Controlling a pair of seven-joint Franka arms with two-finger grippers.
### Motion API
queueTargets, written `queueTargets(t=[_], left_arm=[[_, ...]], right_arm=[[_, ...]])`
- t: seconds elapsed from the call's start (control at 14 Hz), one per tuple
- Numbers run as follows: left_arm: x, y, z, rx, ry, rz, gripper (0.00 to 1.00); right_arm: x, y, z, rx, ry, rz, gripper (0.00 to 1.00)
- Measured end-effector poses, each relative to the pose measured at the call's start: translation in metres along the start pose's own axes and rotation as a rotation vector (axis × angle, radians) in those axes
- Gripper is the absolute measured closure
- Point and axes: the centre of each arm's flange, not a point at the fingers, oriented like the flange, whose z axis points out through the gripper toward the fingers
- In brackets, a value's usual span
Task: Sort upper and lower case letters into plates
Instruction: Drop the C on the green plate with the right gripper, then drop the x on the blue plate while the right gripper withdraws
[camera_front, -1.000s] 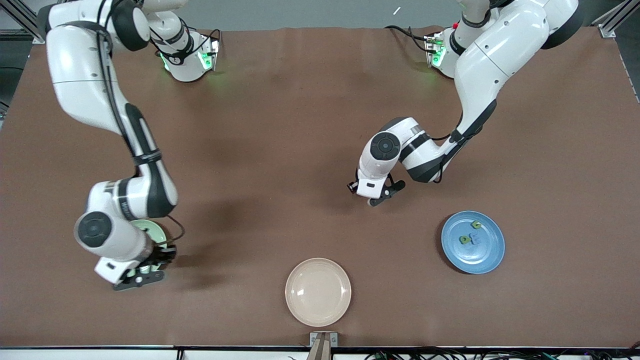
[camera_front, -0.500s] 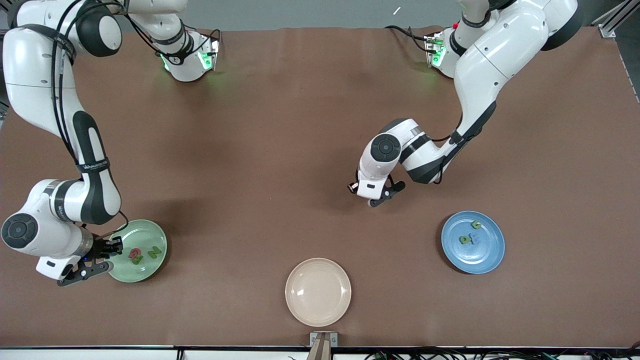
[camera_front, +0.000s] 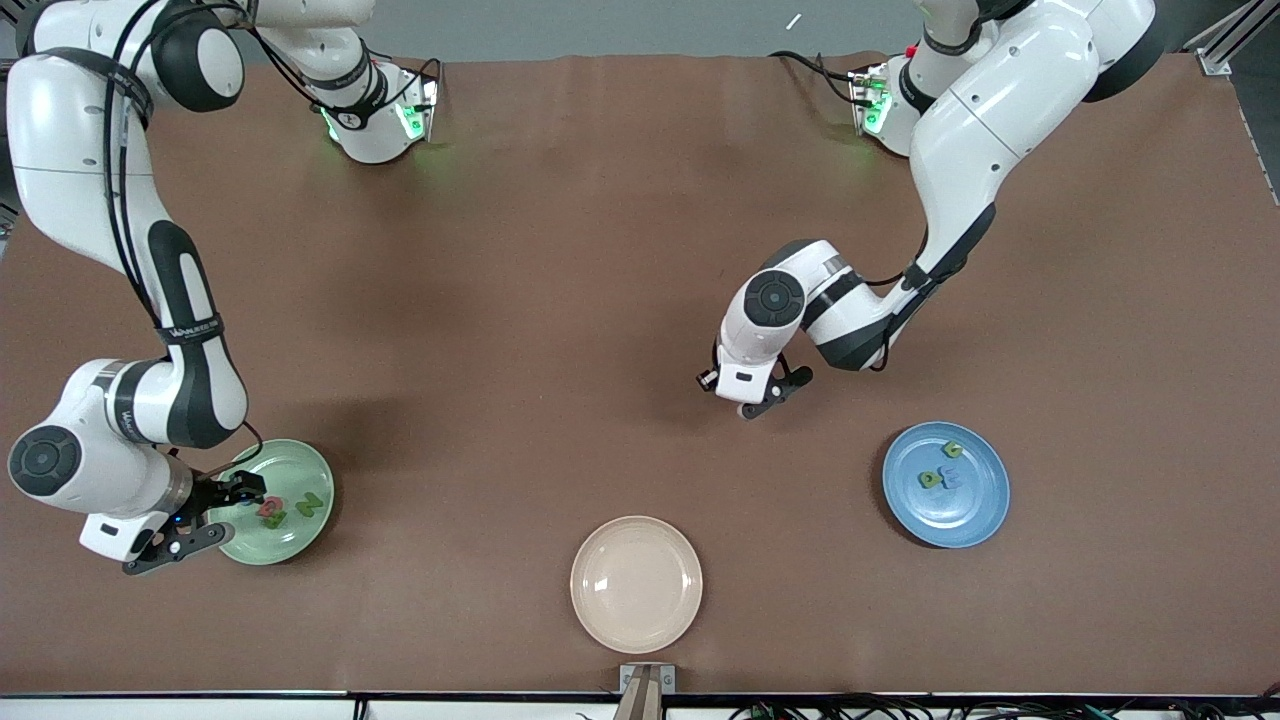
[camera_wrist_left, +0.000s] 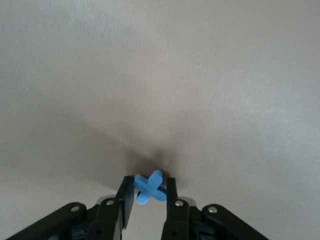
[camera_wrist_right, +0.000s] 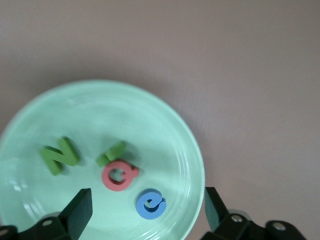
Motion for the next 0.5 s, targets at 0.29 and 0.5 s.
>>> queueTargets(t=[0.29, 0.5], left_arm=[[0.041, 0.004, -0.03, 0.047, 0.038, 0.073, 0.7], [0.095, -0.013, -0.059, 0.071, 0.063, 0.189, 0.7]], right_arm=[[0.007, -0.011, -0.107, -0.002, 0.025, -0.016, 0.0], [-0.007, -0.018, -0.182, 0.013, 0.007, 0.064, 0.0]])
